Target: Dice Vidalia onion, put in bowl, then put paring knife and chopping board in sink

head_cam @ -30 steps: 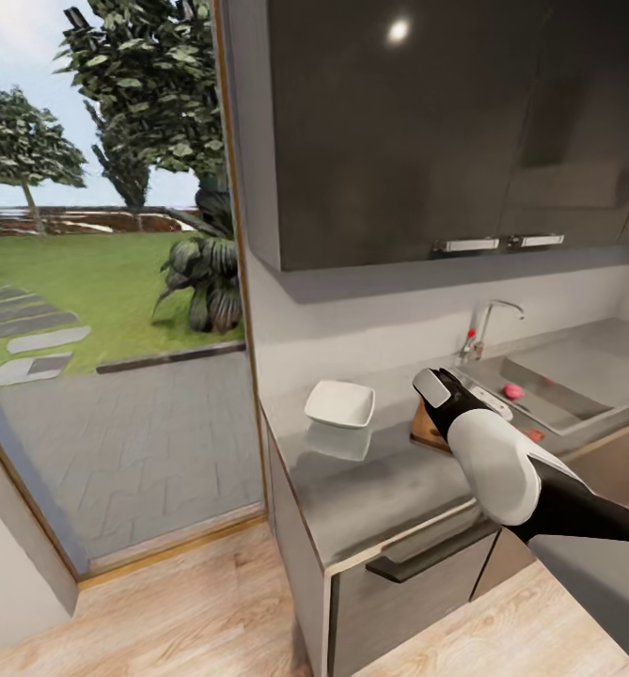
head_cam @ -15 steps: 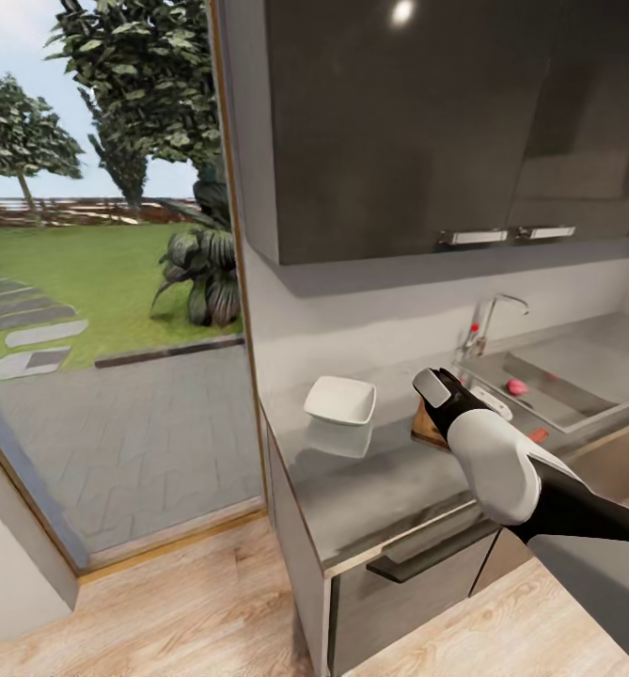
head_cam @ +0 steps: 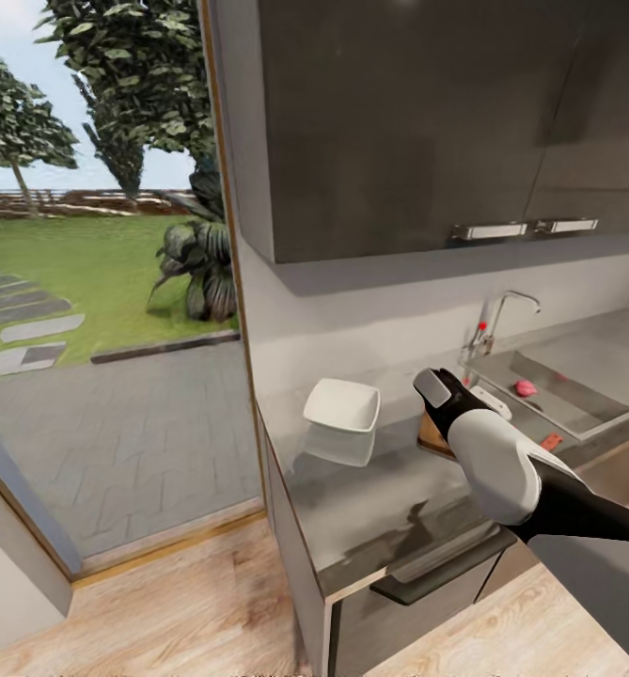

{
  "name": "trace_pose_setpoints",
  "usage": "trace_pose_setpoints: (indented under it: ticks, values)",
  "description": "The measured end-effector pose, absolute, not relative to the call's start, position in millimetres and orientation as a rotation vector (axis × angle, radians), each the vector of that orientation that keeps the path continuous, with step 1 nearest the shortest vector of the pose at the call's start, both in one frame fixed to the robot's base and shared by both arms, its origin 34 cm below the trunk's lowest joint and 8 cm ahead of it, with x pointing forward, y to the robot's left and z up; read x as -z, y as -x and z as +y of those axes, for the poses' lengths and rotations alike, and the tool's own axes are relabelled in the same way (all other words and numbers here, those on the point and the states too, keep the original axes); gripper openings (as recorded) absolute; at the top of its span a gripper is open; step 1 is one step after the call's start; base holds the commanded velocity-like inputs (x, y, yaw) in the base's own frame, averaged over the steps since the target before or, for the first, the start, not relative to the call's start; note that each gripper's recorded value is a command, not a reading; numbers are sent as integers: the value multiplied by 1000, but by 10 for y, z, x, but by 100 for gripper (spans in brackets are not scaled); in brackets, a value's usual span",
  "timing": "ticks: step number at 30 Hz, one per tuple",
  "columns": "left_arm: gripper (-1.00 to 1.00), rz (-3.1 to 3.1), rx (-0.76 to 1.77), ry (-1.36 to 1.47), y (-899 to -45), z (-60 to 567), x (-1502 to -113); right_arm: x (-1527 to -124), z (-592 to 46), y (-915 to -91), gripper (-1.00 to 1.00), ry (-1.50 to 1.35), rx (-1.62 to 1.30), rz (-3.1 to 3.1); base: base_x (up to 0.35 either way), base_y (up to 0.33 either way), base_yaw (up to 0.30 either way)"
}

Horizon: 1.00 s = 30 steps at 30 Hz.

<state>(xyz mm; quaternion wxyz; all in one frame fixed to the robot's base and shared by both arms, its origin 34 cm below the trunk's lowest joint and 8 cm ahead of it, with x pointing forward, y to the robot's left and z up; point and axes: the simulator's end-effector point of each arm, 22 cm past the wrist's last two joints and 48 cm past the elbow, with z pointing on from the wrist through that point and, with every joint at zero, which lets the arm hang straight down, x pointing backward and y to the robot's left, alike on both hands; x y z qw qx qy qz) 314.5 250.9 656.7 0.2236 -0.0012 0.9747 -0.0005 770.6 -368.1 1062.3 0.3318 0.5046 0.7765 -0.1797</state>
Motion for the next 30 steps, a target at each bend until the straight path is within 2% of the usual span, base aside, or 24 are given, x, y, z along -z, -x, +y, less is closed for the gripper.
trace_pose_setpoints:
  ticks: [7, 18, 26, 30]
  values:
    - [100, 2701, 4, 1, -3106, 2496, -6546, -10551, -3692, -7712, 100, -1321, 477, 2037, 71, -25, 0]
    - [100, 2720, 4, 2, -3043, 2495, -6510, -10442, -3814, -7707, 100, -1331, 502, 2039, 175, -182, 0]
    - [100, 2734, 4, 2, -2994, 2492, -6483, -10353, -3814, -7713, 100, -1330, 512, 2050, 17, -53, 0]
    - [100, 2741, 17, 6, -2971, 2424, -6469, -10303, -3813, -7716, 100, -1329, 518, 2057, -151, -173, 0]
